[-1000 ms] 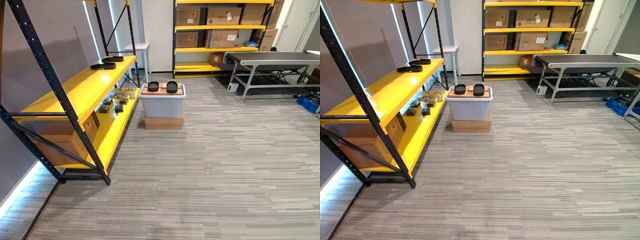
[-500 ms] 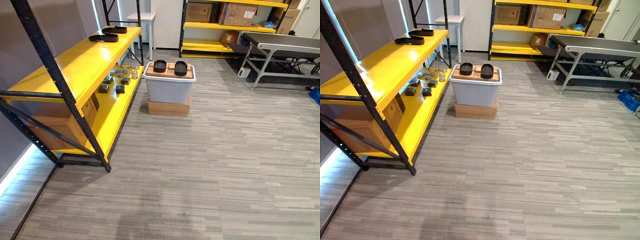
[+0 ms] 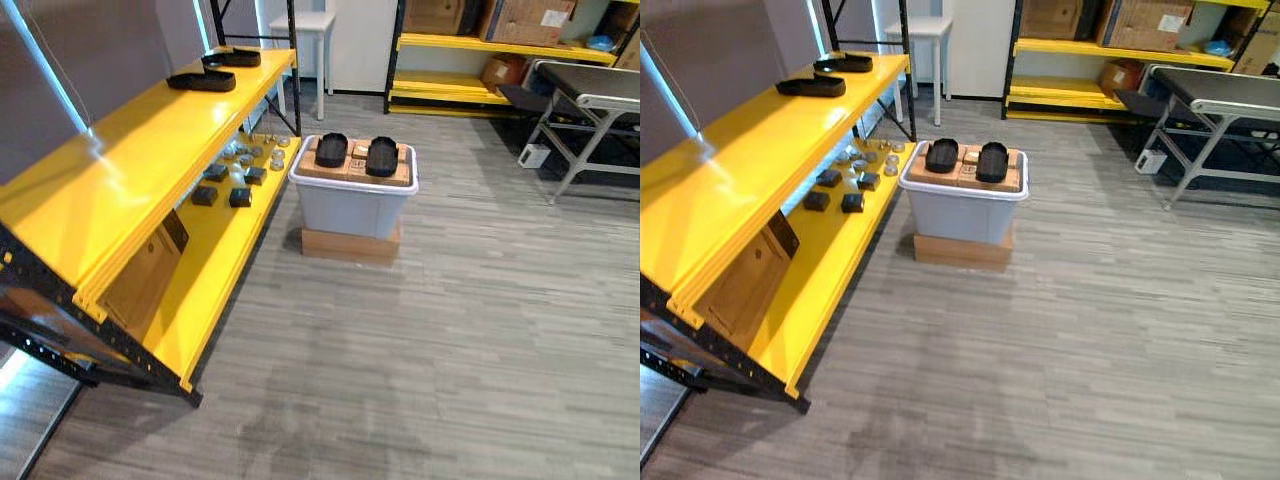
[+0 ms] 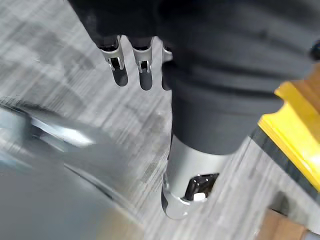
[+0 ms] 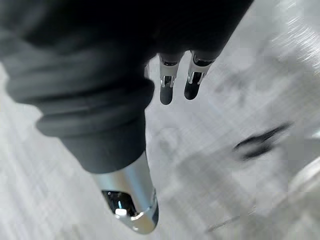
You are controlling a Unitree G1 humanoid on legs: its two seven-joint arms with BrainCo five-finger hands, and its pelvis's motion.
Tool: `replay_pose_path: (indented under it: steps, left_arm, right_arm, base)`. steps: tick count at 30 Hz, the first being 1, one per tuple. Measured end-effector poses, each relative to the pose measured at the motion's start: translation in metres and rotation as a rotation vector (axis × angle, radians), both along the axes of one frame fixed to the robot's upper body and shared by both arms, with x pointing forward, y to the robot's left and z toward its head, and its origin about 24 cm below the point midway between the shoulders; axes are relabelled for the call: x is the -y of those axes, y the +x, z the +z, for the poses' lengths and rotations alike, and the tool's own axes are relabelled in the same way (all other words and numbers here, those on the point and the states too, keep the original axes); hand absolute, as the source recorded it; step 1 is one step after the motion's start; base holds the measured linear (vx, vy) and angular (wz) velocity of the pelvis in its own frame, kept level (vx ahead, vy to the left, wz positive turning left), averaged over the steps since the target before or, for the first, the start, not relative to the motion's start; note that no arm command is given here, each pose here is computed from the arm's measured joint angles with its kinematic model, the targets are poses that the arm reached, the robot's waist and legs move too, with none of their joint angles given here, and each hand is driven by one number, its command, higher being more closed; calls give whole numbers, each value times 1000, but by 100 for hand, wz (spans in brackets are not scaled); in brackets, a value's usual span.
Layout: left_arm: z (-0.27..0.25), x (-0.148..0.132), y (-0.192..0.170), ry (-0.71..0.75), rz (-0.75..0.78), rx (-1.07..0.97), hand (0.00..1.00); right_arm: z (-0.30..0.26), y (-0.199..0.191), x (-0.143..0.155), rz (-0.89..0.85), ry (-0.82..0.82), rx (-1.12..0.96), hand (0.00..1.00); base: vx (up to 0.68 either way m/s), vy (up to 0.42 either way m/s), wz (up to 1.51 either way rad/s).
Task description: Walk over and take plastic housings, then place them on the shelf
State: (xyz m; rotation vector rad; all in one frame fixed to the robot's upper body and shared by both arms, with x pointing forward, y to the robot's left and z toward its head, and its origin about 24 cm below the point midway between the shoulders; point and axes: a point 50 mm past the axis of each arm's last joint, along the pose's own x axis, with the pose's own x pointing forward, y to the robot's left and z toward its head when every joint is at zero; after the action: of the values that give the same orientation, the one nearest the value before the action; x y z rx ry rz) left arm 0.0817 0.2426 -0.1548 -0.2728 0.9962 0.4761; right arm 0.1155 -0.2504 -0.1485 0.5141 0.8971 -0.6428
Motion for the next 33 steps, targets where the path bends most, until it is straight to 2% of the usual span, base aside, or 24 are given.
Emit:
replay_pose_path:
  steps: [2, 6, 8, 12, 14, 18, 20, 24, 29, 33]
  left_arm:
    - [-4, 4, -16, -11, 10, -40, 0]
    - [-10, 15, -34, -36, 2, -99, 0]
    - [-9, 8, -38, -21, 3, -113, 0]
    - [-6, 3, -24, 5, -59, -88, 0]
    - [-1, 0, -2, 24, -99, -44, 0]
    - [2, 6, 21, 21, -107, 13, 0]
    - [-1, 18, 19, -10, -100, 11, 0]
    - [-7, 34, 5, -83, 54, 19, 0]
    - [-5, 23, 0, -62, 67, 19, 0]
    - [-10, 25, -25, -65, 36, -54, 0]
  right_arm:
    - [5, 15, 1, 12, -12, 35, 0]
    - [-2, 8, -14, 64, 14, -12, 0]
    - [-6, 4, -25, 81, 40, -29, 0]
    - [-14, -17, -31, 107, 56, -95, 0]
    - [-15, -23, -34, 137, 61, -110, 0]
    - [-19, -45, -32, 110, 65, -158, 0]
    - [-20, -53, -29, 91, 63, -171, 0]
    - [-18, -53, -29, 42, 60, -136, 0]
    - [-16, -41, -30, 41, 62, -109, 0]
    - [-12, -29, -21, 28, 38, -79, 0]
  base:
    - [617, 130, -104]
    - [791, 235, -53]
    - [843, 268, -12]
    - [701, 85, 42]
    - [513, -70, 71]
    - [728, -274, 76]
    - [766, -340, 39]
    - [627, -249, -4]
    - [602, -97, -29]
    - [447, 127, -63]
